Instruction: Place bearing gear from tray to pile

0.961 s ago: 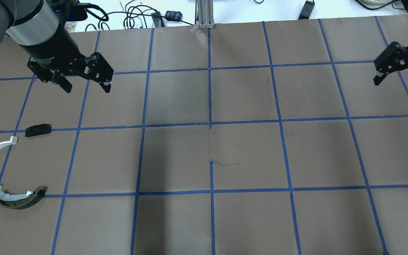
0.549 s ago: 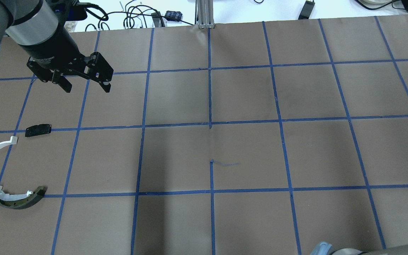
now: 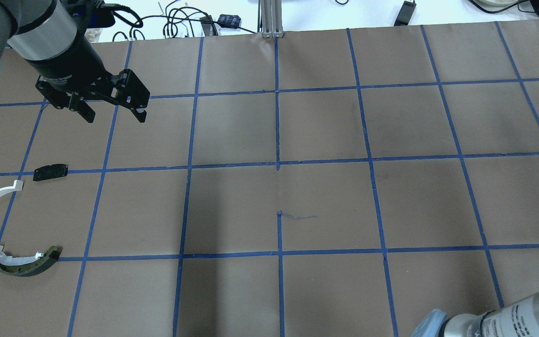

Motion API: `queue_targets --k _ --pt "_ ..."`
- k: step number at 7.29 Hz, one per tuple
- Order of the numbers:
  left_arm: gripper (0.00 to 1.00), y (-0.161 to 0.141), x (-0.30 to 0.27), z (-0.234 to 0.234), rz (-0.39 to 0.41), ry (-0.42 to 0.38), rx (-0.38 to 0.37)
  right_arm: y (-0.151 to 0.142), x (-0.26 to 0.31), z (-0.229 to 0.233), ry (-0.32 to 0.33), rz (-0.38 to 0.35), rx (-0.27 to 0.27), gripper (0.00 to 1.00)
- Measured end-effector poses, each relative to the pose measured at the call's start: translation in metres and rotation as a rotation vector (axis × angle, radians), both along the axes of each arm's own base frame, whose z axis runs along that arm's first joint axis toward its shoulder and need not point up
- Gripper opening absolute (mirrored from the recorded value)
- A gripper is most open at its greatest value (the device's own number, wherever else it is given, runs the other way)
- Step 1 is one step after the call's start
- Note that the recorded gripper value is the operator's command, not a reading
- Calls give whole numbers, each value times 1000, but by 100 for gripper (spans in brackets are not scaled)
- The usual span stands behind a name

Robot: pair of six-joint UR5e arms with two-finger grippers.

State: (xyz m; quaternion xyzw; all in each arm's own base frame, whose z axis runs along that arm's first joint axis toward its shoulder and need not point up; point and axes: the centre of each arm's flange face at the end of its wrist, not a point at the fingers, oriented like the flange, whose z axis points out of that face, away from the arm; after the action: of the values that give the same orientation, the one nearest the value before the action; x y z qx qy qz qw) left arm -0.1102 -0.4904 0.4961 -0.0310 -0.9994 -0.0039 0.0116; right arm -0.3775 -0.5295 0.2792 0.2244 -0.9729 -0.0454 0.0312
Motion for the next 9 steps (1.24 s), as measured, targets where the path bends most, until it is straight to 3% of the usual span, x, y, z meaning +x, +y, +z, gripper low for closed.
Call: queue_targets --k 2,5,7,9 --pt "100 0 0 -1 -1 1 1 -7 -23 -47 8 130 -7 99" --pt "100 0 0 -2 -1 1 2 -13 -30 -81 -11 317 -10 88" --pt "100 0 0 -2 -1 1 2 -15 -31 -93 -22 389 -10 86" --pt "100 0 0 -2 -1 1 3 -14 -33 -99 -25 397 0 56"
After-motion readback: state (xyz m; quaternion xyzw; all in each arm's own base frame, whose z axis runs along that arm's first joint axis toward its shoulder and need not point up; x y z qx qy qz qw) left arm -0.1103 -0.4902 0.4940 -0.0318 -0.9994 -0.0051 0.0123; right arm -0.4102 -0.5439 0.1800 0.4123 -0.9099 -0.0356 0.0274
